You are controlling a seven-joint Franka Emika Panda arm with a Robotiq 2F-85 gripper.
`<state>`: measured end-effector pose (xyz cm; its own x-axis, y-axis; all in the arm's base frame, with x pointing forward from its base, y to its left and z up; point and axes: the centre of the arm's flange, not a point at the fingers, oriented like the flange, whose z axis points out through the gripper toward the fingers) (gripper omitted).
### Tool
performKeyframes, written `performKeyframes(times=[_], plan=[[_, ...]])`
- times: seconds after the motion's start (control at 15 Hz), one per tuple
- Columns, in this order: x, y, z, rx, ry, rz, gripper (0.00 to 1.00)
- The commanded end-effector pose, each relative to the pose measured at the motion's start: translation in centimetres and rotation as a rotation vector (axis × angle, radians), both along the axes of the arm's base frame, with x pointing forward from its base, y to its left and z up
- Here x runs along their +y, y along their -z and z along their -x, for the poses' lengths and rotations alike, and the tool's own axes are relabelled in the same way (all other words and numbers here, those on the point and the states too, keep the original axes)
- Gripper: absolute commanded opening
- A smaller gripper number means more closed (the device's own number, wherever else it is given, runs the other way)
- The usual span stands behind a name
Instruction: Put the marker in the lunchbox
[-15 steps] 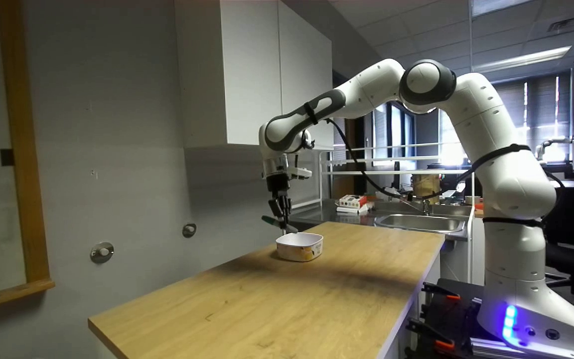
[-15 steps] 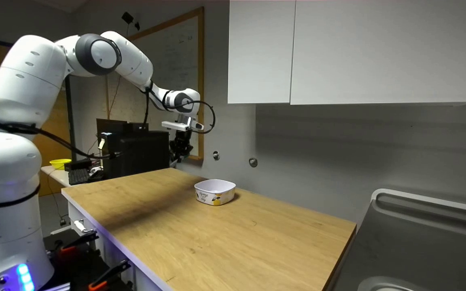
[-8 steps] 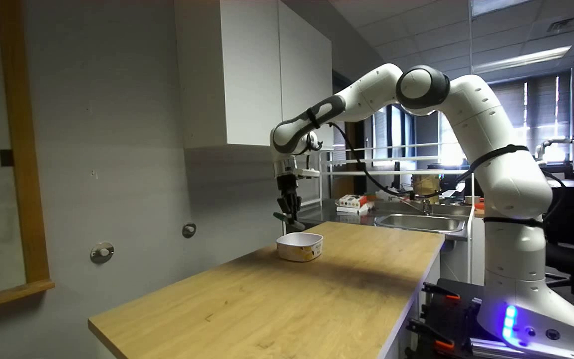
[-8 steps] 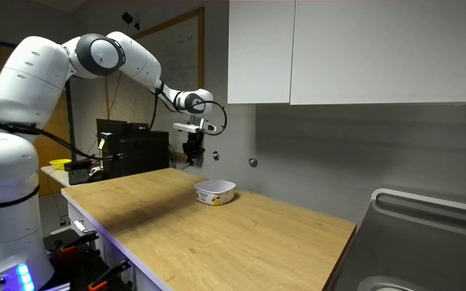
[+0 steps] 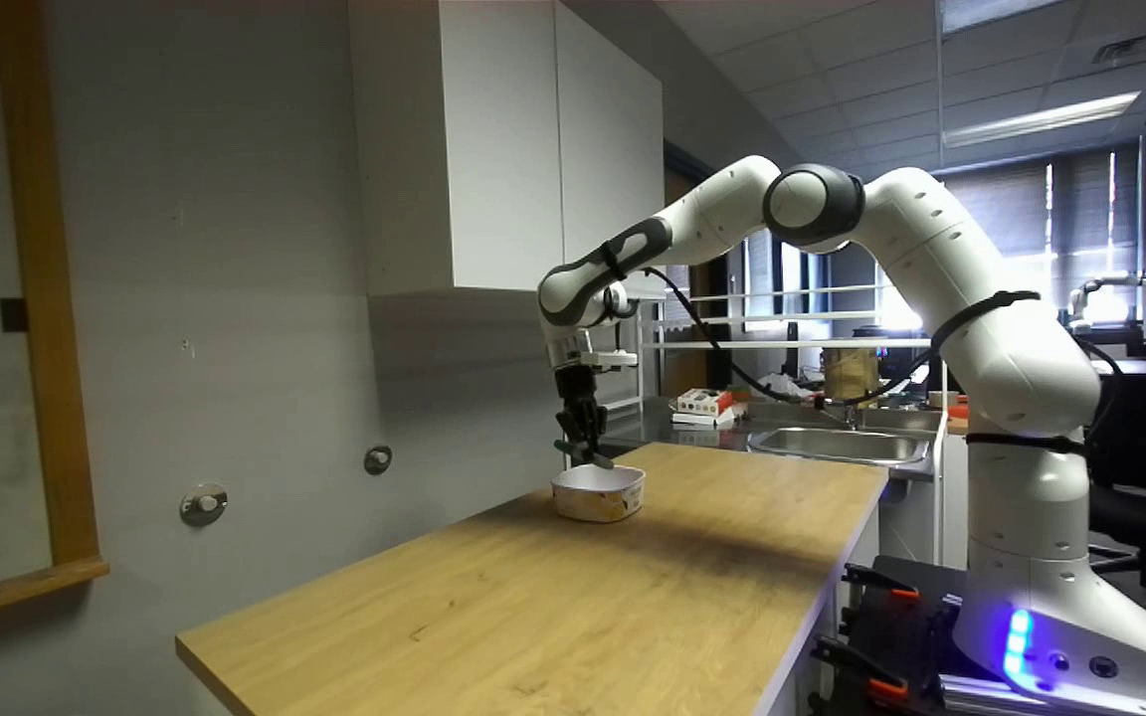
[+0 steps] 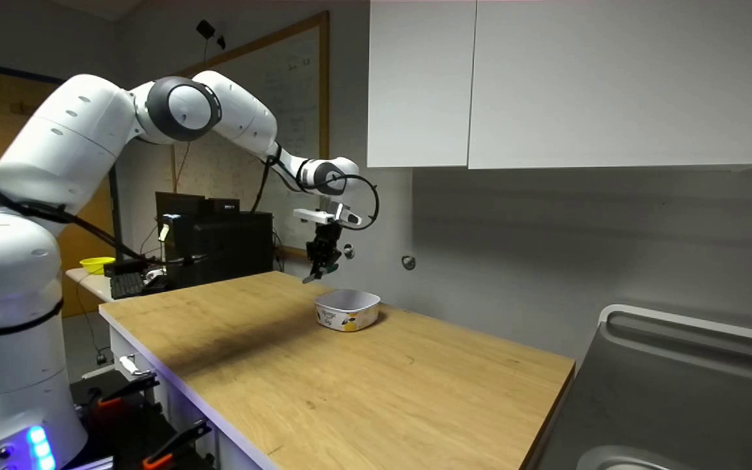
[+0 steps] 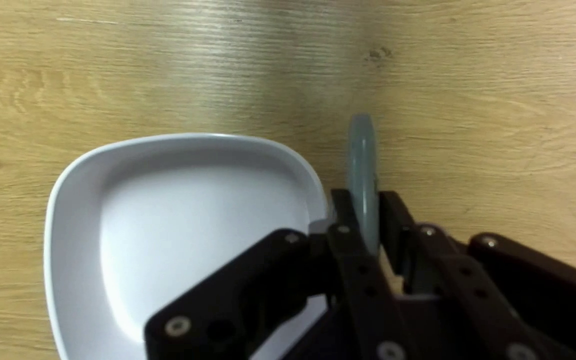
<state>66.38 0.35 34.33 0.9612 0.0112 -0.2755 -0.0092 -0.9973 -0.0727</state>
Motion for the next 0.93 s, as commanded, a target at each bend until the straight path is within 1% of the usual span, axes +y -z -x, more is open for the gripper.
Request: performKeyframes(times=[0.0,0.27,0.47,0.87], plan=[[-1.4,-0.3,-3.0,0.037,0.043,0.018,0.07],[-4.1,0.2,-3.8,0.066,0.079,0.020,0.07],[-5.5,1.5,-4.0,0.089,0.097,0.023,0.07],[-5.9,4.5,-4.6,0.125,0.100,0.017,0.07]])
